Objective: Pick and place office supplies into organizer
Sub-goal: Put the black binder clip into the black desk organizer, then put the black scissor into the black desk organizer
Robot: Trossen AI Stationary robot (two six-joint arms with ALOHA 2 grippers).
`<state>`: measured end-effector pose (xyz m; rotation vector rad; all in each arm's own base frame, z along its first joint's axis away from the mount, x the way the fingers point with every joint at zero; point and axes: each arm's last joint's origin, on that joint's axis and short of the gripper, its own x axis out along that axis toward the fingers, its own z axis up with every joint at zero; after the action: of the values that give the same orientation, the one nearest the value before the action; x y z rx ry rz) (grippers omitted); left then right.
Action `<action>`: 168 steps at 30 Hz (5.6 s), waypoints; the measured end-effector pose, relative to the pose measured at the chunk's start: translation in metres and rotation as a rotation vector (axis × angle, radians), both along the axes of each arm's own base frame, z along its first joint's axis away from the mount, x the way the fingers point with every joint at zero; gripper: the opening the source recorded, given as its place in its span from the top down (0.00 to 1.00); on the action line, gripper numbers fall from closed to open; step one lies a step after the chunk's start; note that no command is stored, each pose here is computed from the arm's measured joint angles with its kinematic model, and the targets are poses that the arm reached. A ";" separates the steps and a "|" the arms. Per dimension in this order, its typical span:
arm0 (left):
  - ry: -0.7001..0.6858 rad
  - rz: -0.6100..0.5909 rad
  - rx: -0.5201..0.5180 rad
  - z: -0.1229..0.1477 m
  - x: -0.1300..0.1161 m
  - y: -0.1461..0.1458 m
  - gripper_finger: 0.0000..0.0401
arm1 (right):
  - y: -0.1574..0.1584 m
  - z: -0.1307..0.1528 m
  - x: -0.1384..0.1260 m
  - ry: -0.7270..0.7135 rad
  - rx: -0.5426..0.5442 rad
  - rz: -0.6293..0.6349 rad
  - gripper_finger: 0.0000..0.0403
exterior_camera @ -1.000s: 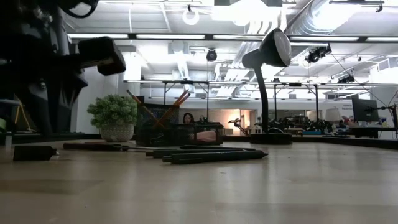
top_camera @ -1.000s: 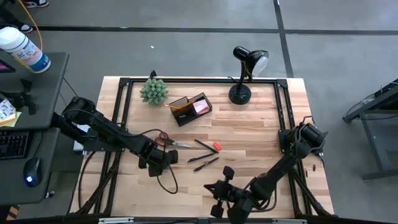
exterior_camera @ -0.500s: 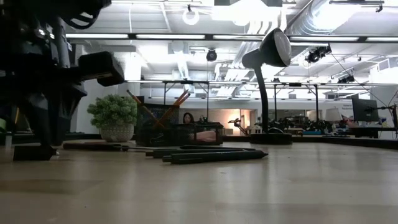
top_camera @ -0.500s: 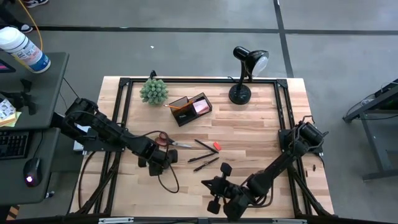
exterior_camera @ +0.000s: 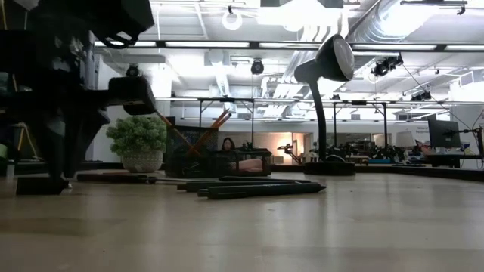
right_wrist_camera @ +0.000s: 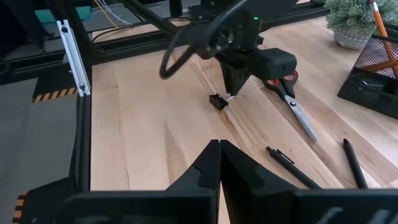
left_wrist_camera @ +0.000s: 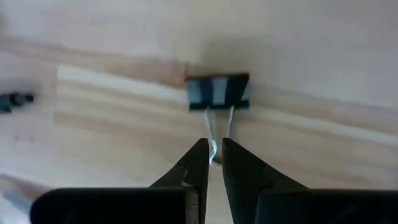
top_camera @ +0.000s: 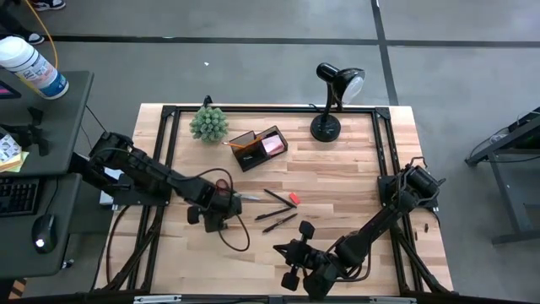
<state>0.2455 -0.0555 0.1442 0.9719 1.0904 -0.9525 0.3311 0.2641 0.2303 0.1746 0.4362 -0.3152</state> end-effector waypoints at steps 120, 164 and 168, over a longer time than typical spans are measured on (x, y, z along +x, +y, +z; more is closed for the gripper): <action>-0.296 1.847 0.087 0.033 0.071 0.146 1.00 | 0.002 0.004 0.001 -0.041 -0.018 -0.008 1.00; -0.396 1.749 0.021 0.037 0.084 0.148 0.73 | 0.003 0.005 0.001 -0.034 -0.027 0.023 1.00; -0.309 1.609 -0.003 0.037 0.083 0.145 0.71 | 0.006 0.004 -0.002 -0.021 -0.045 0.036 0.99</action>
<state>0.3285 0.0897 0.1809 0.0100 1.1641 0.5014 0.3292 0.2701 0.2339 0.1261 0.4103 -0.2869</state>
